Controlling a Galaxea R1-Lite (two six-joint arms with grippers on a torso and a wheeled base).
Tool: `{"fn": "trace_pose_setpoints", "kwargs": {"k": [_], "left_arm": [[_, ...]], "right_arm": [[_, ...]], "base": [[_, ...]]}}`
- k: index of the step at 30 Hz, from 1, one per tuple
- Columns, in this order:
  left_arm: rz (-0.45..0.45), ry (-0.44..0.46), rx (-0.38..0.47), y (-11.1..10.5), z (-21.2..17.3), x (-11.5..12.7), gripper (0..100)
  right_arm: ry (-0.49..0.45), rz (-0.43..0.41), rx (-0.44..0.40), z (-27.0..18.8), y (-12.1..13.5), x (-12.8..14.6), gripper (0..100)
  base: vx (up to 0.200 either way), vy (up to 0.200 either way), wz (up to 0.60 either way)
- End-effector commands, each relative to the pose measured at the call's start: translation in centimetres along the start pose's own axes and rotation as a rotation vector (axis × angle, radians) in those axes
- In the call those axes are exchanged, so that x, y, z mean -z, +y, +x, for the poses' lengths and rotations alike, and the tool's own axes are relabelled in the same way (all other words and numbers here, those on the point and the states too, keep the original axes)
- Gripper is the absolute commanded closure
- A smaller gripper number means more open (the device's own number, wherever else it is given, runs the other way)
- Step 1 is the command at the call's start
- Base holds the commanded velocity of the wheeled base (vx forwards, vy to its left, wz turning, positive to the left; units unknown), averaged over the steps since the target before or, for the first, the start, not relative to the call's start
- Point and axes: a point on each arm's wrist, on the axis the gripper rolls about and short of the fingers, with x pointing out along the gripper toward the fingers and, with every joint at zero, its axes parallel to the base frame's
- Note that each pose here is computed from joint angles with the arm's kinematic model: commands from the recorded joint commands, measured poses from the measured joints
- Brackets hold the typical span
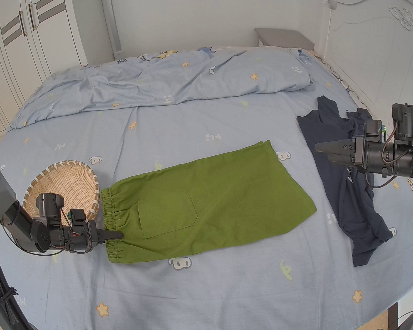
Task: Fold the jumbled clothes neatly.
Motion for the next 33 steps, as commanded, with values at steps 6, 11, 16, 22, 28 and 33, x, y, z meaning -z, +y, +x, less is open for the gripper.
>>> {"fn": "trace_pose_setpoints", "kwargs": {"k": [6, 11, 16, 22, 28, 33], "left_arm": [[0.011, -0.012, 0.004, -0.6, -0.5, -0.2, 100], [0.008, -0.017, 0.001, -0.5, -0.7, -0.2, 100], [0.011, -0.013, 0.002, -0.7, -0.5, -0.2, 100], [0.008, -0.005, 0.003, -0.6, -0.4, 0.1, 100], [0.01, -0.005, 0.004, -0.6, -0.4, 0.1, 100], [0.007, -0.003, 0.002, -0.5, -0.3, 0.1, 100]], "right_arm": [[0.087, 0.03, 0.067, 3.3, -4.8, 1.6, 0], [0.151, 0.052, 0.129, 5.9, -8.5, 3.2, 0], [0.198, 0.041, 0.149, 7.9, -10.9, 4.5, 0], [0.206, 0.059, 0.17, 8.9, -13.1, 4.1, 0], [0.209, 0.059, 0.165, 9.0, -13.1, 3.9, 0], [0.232, 0.058, 0.157, 9.4, -13.0, 4.4, 0]], "base": [[0.0, 0.0, 0.0], [0.0, 0.0, 0.0], [0.0, 0.0, 0.0], [0.0, 0.0, 0.0], [0.0, 0.0, 0.0], [0.0, 0.0, 0.0]]}}
